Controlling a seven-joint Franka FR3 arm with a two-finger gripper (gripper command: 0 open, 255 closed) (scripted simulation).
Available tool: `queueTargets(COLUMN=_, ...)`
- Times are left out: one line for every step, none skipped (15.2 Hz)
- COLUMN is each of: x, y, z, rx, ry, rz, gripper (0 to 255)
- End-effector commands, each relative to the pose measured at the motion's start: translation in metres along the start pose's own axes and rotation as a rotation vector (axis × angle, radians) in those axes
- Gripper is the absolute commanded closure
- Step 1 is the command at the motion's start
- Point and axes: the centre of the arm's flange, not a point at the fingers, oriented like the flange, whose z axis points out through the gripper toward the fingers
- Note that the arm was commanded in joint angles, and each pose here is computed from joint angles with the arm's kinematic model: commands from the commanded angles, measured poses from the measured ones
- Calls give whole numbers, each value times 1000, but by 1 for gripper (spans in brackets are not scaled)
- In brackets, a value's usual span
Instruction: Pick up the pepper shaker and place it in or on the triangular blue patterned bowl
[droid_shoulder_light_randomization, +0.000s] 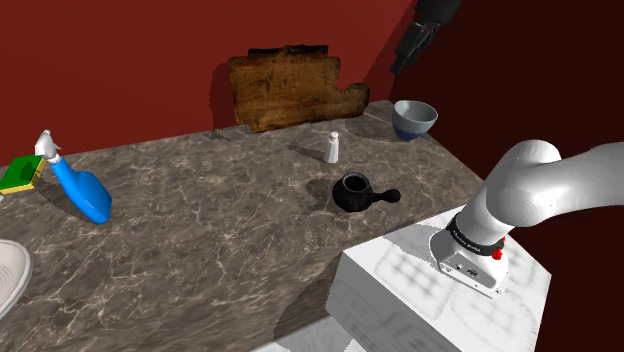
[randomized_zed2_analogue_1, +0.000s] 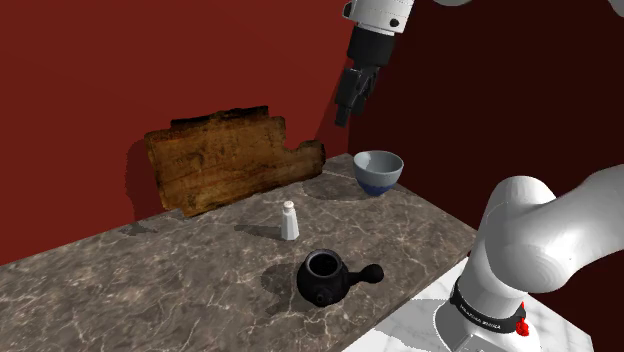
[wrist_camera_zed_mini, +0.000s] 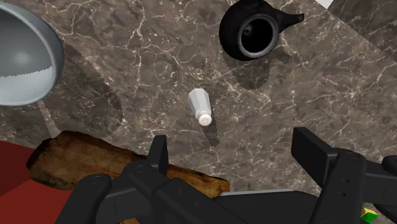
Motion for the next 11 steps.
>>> queueTargets(x=0, y=0, z=0, rx=0, ry=0, rz=0, gripper=0)
queueTargets(x=7, y=-2, z=12, rx=-8, ry=-8, rz=-5, gripper=0)
queueTargets(x=13, y=-4, z=24, rx=-16, ry=-17, rz=-10, gripper=0)
queueTargets(x=20, y=-7, z=36, rx=-24, ry=-25, rz=-15, gripper=0)
queueTargets(x=26, y=-9, z=48, rx=-32, ry=-34, rz=-20, gripper=0)
queueTargets(x=33, y=-11, z=61, rx=-40, ry=-42, rz=-25, gripper=0)
queueTargets(x=39, y=-13, z=73, rx=-48, ry=-51, rz=-30, gripper=0)
queueTargets(x=45, y=-15, z=85, rx=-56, ry=-59, rz=-35, gripper=0)
queueTargets(x=51, y=-16, z=98, rx=-63, ry=-68, rz=-40, gripper=0)
queueTargets(x=57, y=-18, z=110, rx=-71, ry=-76, rz=-45, gripper=0)
queueTargets(x=63, y=-20, z=123, rx=-79, ry=-85, rz=-50, gripper=0)
